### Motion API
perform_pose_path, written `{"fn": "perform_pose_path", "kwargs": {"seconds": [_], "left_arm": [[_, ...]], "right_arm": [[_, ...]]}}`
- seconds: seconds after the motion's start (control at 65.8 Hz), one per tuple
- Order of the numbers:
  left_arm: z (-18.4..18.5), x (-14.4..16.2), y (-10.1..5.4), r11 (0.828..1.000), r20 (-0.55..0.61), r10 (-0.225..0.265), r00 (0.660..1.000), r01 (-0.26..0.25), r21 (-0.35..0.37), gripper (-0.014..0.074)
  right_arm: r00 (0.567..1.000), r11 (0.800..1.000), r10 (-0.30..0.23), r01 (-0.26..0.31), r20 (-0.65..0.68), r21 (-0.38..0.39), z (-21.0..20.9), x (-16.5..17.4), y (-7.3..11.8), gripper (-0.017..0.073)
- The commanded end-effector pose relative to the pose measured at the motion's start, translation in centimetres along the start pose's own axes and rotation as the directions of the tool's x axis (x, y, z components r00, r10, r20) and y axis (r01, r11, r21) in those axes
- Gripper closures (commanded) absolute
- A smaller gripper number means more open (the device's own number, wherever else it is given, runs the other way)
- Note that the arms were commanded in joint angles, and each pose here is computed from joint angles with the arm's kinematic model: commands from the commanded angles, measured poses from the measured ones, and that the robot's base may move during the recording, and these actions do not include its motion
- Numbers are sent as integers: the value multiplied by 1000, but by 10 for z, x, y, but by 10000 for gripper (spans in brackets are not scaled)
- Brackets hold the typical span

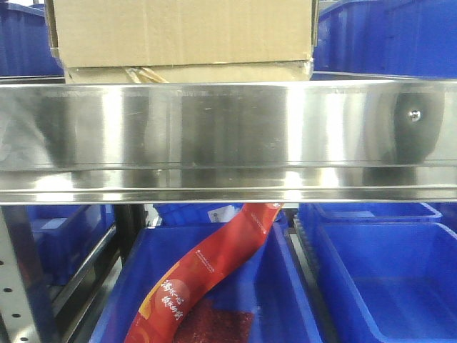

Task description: Stack two boxes on right shelf middle

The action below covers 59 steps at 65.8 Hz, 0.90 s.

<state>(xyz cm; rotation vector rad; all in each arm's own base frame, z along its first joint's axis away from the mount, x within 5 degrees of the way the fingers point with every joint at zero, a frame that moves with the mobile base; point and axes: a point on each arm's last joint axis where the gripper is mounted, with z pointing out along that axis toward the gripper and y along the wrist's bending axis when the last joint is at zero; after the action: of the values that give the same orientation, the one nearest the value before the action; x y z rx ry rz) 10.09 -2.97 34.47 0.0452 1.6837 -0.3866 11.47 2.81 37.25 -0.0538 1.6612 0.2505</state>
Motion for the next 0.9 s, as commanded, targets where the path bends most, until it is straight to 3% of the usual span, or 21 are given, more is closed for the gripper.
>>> {"fn": "perform_pose_path", "kwargs": {"seconds": [0.0, 0.319, 0.487, 0.517, 0.593, 0.745, 0.882], "left_arm": [[-1, -3, -1, 1000, 32, 5, 999, -6, 11, 704], [-1, -4, -1, 1000, 42, 5, 999, -6, 14, 704], [-1, -4, -1, 1000, 42, 5, 999, -6, 14, 704], [-1, -4, -1, 1000, 42, 5, 999, -6, 14, 704], [-1, -4, -1, 1000, 42, 5, 999, -6, 14, 704], [-1, -4, -1, 1000, 42, 5, 999, -6, 14, 704], [-1, -4, -1, 1000, 42, 5, 999, -6, 14, 704]], "right_arm": [[999, 1000, -9, 10, 41, -25, -1, -3, 2, 727], [991, 995, 7, 7, 134, -103, -10, -5, 7, 727], [977, 978, -160, 176, 144, -108, -25, 23, 2, 727], [976, 978, -170, 184, 135, -103, -26, 30, 1, 727], [973, 977, -200, 207, 118, -51, -32, 48, -7, 727], [981, 985, -161, 154, 109, 74, -41, 82, -22, 727], [978, 973, -166, 142, 126, 183, -48, 117, -32, 727]]}}
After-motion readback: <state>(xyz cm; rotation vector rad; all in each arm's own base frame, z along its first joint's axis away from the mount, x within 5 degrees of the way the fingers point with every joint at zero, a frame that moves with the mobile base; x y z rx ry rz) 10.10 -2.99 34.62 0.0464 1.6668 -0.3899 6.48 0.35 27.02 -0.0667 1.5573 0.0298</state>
